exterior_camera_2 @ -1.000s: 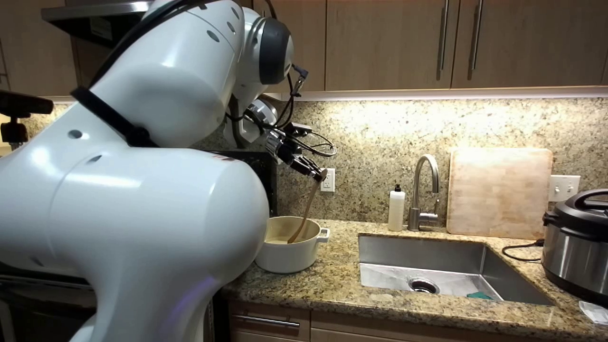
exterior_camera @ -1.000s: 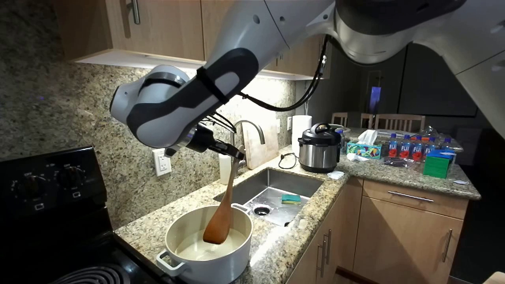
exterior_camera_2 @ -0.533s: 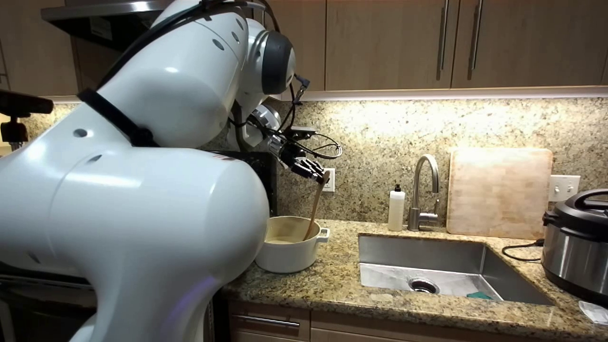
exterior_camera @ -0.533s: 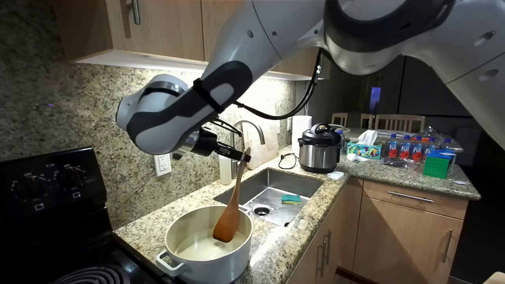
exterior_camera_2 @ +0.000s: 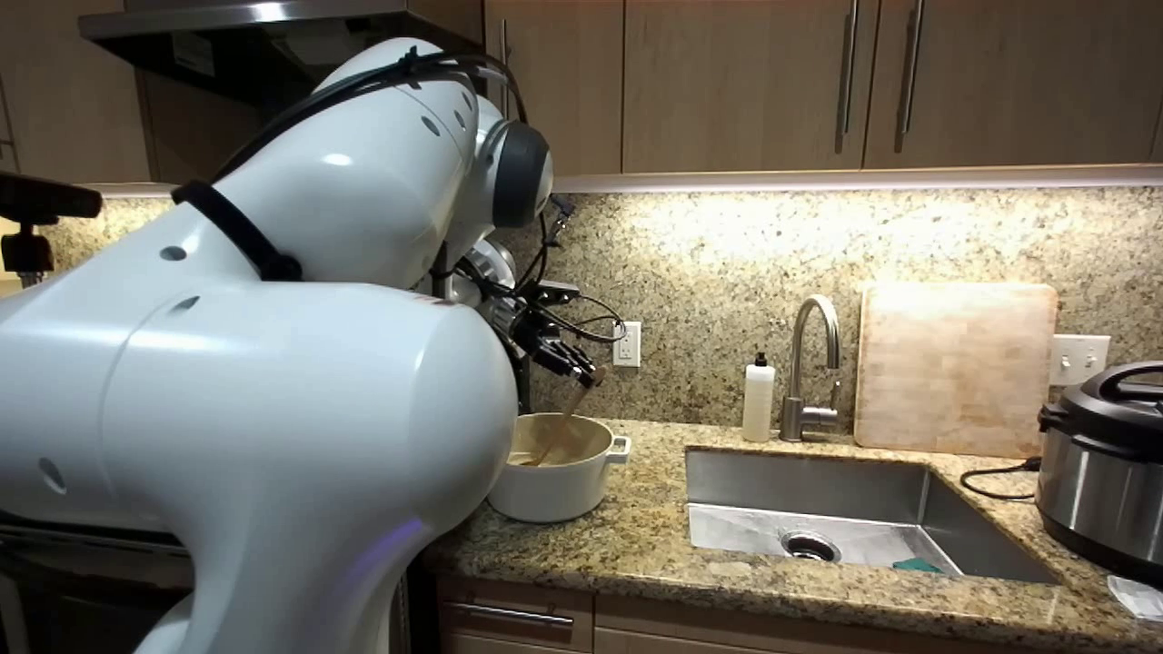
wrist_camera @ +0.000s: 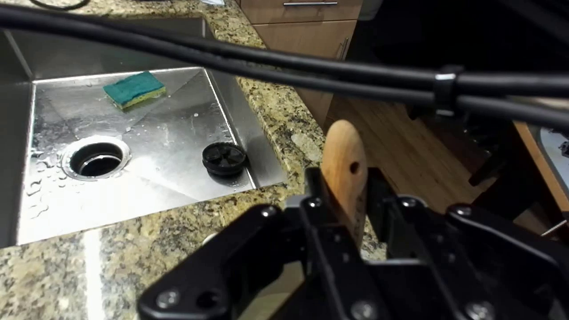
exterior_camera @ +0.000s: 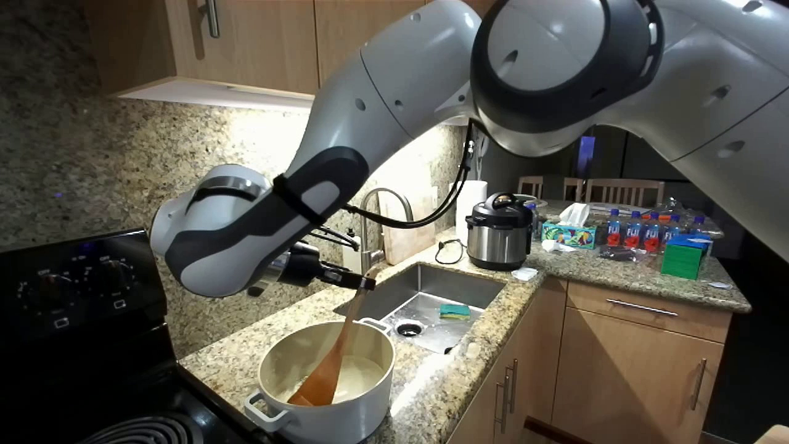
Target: Use the wooden spatula to stir the water in the pot.
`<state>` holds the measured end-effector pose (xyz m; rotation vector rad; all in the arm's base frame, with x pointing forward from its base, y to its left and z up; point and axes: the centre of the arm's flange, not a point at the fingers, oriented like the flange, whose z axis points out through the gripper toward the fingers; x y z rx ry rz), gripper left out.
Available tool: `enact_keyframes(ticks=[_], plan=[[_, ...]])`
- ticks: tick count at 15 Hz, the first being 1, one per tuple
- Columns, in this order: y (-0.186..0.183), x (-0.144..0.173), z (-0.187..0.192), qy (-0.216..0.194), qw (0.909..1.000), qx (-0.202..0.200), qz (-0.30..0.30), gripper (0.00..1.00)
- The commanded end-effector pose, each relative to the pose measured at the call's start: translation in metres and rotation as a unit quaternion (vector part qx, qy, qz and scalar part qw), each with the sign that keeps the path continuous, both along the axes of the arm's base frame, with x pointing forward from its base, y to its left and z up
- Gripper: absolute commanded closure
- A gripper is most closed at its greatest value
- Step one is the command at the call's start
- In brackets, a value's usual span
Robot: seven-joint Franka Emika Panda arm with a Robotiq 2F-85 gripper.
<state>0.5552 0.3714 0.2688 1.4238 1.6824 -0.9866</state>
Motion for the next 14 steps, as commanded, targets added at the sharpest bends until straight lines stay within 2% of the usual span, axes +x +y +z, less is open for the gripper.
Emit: enact_keyframes(ticks=[1, 6, 11, 14], plan=[[0.02, 0.008, 0.0, 0.022, 0.9995, -0.001, 0.022, 0.93], [0.006, 0.029, 0.006, 0.029, 0.9988, 0.039, 0.007, 0.93], [-0.023, 0.044, 0.018, 0.025, 0.9967, 0.068, -0.036, 0.93], [-0.041, 0.048, 0.022, 0.044, 0.9966, 0.052, -0.046, 0.93]])
